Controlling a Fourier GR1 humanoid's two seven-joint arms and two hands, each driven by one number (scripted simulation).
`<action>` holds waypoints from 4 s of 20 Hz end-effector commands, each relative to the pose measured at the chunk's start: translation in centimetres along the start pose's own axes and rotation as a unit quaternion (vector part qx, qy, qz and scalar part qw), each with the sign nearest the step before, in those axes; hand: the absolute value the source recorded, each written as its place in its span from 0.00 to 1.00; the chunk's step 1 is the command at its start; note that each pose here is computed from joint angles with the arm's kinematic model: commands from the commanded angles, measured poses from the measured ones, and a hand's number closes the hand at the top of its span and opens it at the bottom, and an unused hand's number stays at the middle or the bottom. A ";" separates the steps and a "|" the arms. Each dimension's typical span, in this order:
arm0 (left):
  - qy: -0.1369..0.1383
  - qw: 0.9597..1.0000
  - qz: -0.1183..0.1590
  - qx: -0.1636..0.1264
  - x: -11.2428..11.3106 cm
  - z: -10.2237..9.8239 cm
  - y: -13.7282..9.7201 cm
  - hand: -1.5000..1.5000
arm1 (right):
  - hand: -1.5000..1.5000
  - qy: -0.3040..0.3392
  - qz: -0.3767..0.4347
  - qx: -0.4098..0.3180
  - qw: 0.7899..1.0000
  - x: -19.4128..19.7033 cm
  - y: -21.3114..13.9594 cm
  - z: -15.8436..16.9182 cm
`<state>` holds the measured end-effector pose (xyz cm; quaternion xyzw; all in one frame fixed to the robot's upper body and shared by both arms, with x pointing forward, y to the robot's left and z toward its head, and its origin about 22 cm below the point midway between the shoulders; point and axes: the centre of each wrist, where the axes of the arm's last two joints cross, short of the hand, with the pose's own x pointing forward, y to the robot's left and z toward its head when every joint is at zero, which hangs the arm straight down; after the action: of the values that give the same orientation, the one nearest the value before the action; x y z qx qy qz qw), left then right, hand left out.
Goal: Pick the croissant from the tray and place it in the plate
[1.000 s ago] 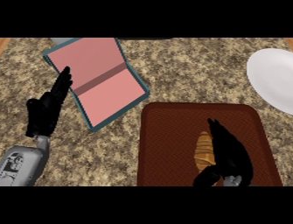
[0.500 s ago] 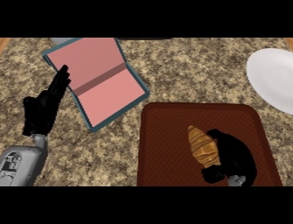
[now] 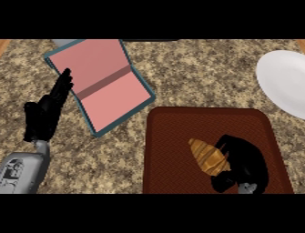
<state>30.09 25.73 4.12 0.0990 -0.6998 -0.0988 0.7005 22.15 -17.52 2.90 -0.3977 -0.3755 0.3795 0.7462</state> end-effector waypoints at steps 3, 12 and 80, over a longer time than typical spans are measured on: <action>0.000 1.000 0.002 0.012 -0.5 0.6 0.6 0.50 | 1.00 0.016 0.013 -0.068 0.997 -12.2 -8.8 -3.9; 0.014 1.000 0.008 0.026 -0.8 0.9 0.7 0.50 | 1.00 -0.032 -0.005 -0.238 0.971 -22.7 -21.3 -4.5; -0.019 1.000 0.005 -0.006 1.7 -1.3 -1.6 0.50 | 0.00 -0.163 -0.437 -0.232 0.854 -33.8 -24.4 -10.7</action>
<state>31.19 24.19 4.74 0.0848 -0.7106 -0.1050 0.6906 26.35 -57.88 11.23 -0.2909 -0.7032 -0.0234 0.6483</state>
